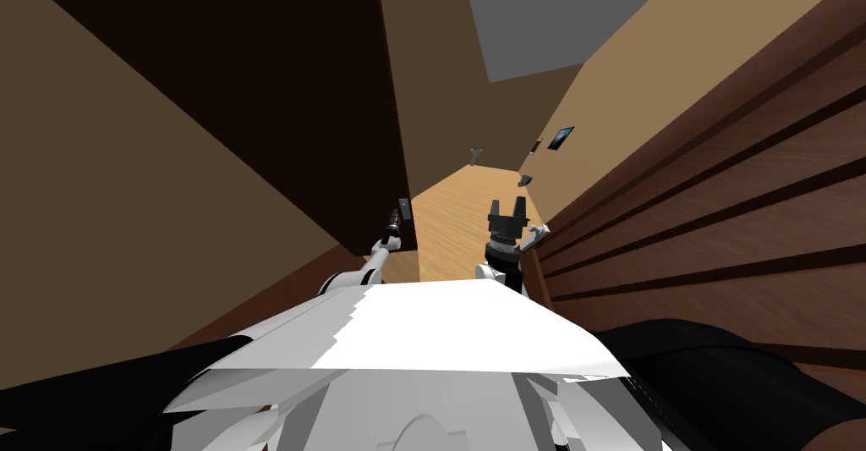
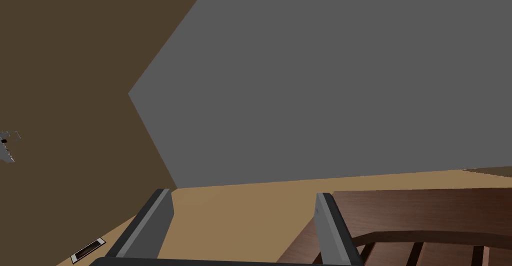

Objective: Push the door open

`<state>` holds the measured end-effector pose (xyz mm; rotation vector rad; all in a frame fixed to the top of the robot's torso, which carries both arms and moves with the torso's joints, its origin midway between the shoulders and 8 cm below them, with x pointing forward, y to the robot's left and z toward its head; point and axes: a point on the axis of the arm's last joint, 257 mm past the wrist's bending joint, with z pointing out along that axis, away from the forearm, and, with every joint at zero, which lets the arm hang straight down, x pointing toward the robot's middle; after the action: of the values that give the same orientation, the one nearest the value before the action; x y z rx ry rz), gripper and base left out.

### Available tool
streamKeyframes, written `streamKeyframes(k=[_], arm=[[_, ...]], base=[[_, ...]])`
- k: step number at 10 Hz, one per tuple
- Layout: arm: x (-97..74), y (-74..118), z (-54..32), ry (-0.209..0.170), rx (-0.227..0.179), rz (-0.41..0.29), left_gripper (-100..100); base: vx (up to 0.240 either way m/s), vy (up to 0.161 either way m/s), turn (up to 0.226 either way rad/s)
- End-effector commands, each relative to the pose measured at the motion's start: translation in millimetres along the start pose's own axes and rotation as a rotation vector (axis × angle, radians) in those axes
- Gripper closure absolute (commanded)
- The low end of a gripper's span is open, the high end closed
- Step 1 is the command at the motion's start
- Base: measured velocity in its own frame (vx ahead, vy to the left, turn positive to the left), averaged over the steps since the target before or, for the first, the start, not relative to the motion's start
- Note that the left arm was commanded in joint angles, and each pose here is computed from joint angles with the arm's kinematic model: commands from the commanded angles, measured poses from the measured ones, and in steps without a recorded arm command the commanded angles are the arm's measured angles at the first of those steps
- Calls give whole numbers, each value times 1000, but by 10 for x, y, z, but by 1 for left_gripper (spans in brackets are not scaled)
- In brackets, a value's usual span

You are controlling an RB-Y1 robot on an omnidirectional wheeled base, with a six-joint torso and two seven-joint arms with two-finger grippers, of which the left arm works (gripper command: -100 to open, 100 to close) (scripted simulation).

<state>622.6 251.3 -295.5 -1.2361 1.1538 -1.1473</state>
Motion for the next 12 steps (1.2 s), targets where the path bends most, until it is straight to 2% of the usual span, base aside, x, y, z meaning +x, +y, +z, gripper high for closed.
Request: streamKeyframes(k=[1,2,3,5,7,9,11,12], arm=[[68,10,21,5,-3,1,-100],[68,10,21,5,-3,1,-100],[264,5,9,16,-3,-5,-100],[46,-19,21,-2,2,14,-100],[-25,-28,30,-10,4,21,-100],[-32,-23,28,-14,3,18,-100],[73,5,7,-9,-2,-2,-100],[43,-3,6,-10,1,4,-100]], base=[[-95,-9,15],[-32,-9,-10],[-85,-2,74],[43,7,-13],[211,5,-22],[248,-19,-22],[234,-14,-29],[98,-3,-4]])
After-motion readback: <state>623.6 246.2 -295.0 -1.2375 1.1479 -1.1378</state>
